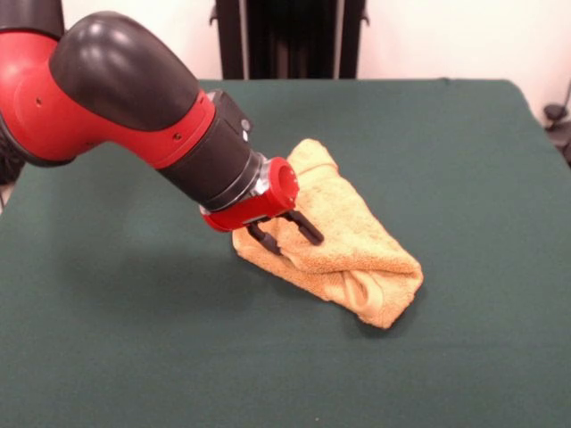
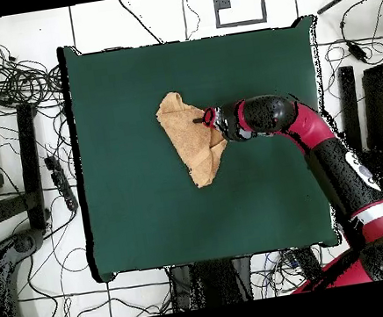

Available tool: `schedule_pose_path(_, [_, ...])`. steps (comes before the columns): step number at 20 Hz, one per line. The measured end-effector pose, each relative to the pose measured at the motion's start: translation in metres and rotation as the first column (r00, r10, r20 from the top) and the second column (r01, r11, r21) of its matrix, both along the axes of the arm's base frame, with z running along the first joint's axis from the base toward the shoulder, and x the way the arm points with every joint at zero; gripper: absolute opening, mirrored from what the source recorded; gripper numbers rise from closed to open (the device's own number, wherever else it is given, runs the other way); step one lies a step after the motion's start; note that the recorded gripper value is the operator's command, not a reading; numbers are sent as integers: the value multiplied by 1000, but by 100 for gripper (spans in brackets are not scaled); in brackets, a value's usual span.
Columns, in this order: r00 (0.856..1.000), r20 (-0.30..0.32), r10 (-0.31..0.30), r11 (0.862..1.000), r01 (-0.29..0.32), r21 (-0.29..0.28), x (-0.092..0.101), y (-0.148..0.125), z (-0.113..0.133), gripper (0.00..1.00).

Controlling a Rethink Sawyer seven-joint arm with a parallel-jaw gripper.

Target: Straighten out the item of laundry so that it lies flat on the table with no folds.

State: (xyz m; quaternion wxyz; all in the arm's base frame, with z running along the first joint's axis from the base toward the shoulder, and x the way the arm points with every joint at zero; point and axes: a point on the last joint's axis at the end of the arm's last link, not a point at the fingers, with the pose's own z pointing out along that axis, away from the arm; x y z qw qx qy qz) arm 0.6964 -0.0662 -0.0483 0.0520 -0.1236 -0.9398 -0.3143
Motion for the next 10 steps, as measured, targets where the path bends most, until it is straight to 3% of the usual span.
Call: schedule_pose_path(10, [1000, 2, 3, 1000, -3, -2, 0, 0, 0, 100])
